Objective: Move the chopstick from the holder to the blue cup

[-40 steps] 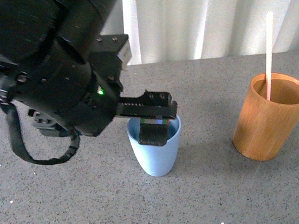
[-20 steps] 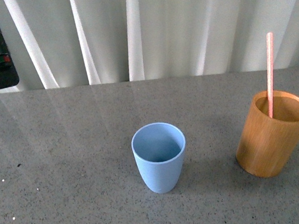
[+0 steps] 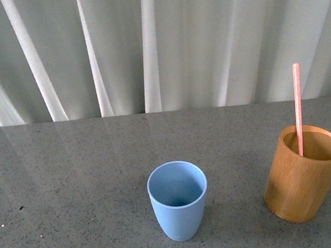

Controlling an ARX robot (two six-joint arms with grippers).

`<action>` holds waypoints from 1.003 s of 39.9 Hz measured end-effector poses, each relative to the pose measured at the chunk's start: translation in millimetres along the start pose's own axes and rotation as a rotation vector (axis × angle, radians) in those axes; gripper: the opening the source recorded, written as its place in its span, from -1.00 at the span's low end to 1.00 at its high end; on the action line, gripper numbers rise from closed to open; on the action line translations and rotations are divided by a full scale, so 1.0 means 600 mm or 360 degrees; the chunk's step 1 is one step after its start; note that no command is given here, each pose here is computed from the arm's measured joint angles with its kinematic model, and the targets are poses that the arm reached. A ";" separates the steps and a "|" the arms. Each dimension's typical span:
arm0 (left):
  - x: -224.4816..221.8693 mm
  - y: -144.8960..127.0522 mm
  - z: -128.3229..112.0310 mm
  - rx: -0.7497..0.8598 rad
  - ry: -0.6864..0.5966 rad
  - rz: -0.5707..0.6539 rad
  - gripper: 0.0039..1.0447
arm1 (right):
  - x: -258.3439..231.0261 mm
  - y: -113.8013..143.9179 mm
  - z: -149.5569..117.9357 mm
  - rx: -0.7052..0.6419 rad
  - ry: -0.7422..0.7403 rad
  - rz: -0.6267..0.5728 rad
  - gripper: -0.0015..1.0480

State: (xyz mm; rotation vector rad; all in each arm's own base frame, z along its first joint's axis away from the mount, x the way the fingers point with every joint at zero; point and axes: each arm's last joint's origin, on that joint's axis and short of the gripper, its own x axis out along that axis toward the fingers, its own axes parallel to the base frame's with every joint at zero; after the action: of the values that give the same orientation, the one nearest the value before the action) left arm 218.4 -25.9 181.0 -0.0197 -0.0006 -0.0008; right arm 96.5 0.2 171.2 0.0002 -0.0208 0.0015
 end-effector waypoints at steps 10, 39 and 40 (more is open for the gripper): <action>-0.059 0.021 -0.019 0.0019 -0.0008 -0.0001 -0.94 | 0.000 0.000 0.000 0.0000 0.0001 0.0000 0.81; -0.143 0.043 -0.017 0.0020 -0.0019 0.0001 -0.94 | 0.000 0.000 0.000 0.0000 0.0001 0.0000 0.81; -0.145 0.043 -0.016 0.0020 -0.0020 0.0002 -0.94 | 0.000 0.000 0.000 0.0000 0.0000 0.0000 0.81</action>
State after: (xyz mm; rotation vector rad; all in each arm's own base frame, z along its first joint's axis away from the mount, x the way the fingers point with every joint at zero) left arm 131.7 -0.2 170.8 -0.0071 -0.0132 0.0003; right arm 96.5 0.2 171.2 0.0002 -0.0208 0.0015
